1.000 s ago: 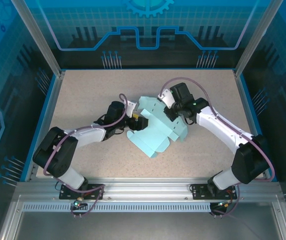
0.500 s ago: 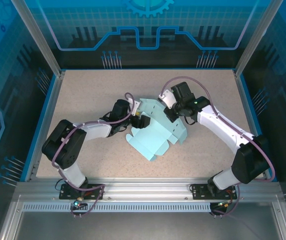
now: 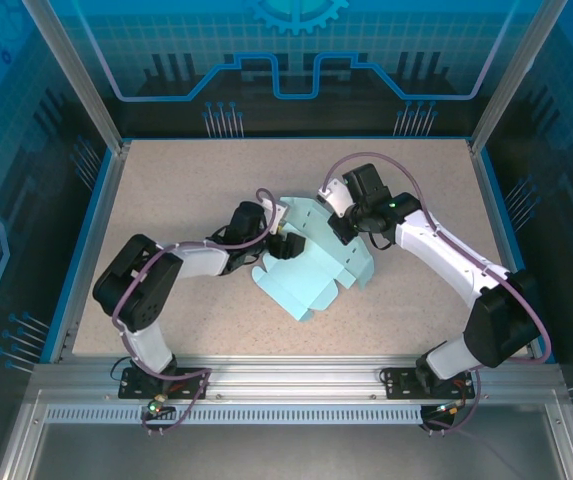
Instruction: Fold the paper box
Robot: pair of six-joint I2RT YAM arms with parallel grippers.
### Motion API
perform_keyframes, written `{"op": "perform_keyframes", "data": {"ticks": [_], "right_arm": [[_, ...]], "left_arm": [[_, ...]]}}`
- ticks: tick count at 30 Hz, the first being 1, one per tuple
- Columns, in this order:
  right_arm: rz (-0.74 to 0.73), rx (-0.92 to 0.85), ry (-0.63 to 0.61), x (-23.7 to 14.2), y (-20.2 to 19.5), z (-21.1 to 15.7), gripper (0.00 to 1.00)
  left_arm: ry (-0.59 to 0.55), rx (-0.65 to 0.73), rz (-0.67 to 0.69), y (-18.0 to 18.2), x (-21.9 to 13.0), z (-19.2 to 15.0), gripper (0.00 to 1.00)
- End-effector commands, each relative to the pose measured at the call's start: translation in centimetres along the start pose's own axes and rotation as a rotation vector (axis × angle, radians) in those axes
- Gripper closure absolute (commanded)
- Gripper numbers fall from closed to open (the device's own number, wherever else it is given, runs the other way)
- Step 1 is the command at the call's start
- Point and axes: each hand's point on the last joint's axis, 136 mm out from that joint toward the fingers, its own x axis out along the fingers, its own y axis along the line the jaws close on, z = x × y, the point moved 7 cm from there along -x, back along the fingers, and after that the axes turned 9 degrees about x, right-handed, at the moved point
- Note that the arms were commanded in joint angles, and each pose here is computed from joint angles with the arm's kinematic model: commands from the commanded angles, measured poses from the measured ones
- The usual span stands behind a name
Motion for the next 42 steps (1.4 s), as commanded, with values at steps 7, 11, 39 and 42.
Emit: {"op": "perform_keyframes", "data": {"ticks": [7,11,39,42], "right_arm": [[0.007,0.031,-0.01,0.1,-0.3,0.5,0.98],[0.013,0.036,-0.007,0.3,-0.3,0.6,0.98],[0.028,0.068,0.023,0.7,-0.5,1.0,1.0],[0.041,0.083,0.029,1.0,-0.5,1.1,1.0]], "left_arm": [[-0.088,0.038,-0.099,-2.4,-1.7,1.2,0.3],[-0.095,0.063,-0.119,-3.0,-1.7,0.9,0.31],[-0.066,0.296,-0.012,-4.0,-2.2,-0.7,0.28],[-0.071,0.361,0.004,-4.9,-2.1,-1.0,0.28]]}}
